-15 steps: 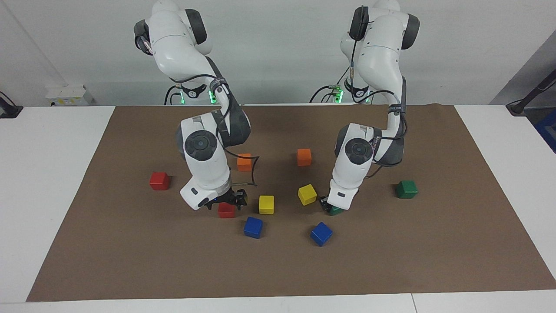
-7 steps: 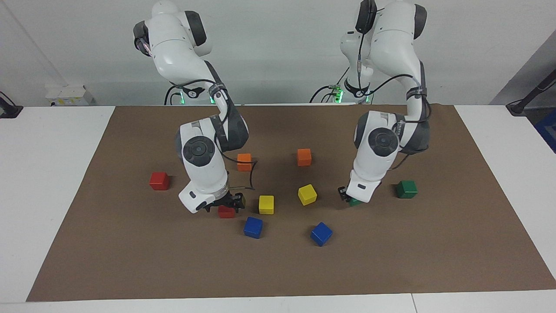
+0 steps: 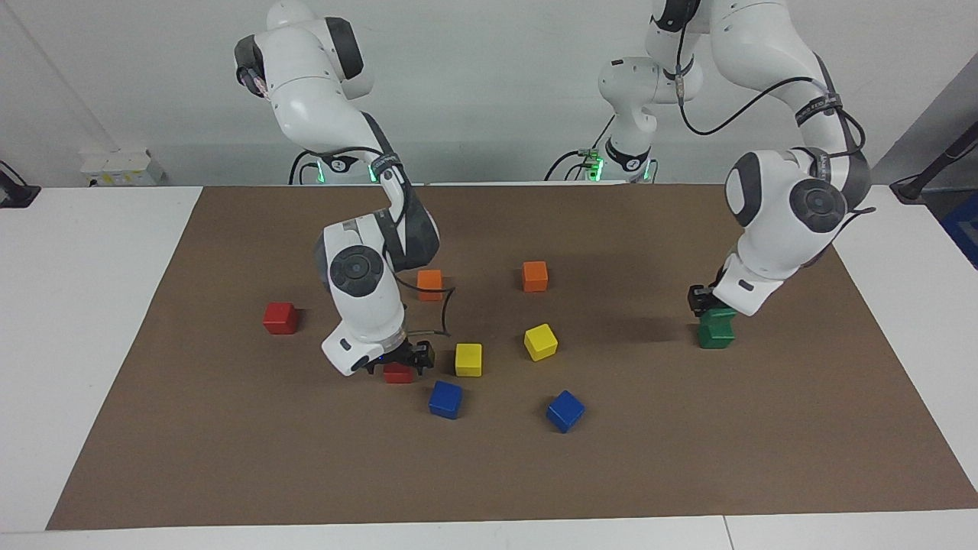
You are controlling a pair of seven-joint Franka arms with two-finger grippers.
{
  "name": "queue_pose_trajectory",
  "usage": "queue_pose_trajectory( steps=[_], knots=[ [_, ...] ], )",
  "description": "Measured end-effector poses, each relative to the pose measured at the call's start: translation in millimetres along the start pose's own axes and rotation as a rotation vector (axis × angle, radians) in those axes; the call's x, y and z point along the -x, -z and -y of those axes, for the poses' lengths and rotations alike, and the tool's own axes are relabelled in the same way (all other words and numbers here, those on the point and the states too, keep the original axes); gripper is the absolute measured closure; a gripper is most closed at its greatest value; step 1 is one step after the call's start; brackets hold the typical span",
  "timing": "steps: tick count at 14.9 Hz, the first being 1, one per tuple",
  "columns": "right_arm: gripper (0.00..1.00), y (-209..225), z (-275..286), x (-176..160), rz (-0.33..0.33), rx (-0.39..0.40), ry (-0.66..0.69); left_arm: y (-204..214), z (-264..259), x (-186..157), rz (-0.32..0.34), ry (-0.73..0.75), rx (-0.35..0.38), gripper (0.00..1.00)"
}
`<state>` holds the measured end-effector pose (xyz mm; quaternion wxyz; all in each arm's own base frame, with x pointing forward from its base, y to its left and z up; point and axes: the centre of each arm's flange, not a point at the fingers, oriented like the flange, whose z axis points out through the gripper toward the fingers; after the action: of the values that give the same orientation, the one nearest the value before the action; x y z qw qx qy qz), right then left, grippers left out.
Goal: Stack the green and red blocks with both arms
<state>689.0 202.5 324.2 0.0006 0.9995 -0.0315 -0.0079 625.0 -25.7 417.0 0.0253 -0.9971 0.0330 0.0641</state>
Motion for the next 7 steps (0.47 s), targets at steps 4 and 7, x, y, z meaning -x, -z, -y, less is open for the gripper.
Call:
queue_pose_trajectory(
  steps=[4,7],
  knots=[
    [0.00,-10,-4,6,-0.003,-0.001,-0.001,-13,65,8,-0.048,-0.064,0.010,0.45],
    [0.00,-17,-4,9,-0.006,-0.003,0.000,-30,53,8,-0.071,-0.097,0.040,0.45]
  ],
)
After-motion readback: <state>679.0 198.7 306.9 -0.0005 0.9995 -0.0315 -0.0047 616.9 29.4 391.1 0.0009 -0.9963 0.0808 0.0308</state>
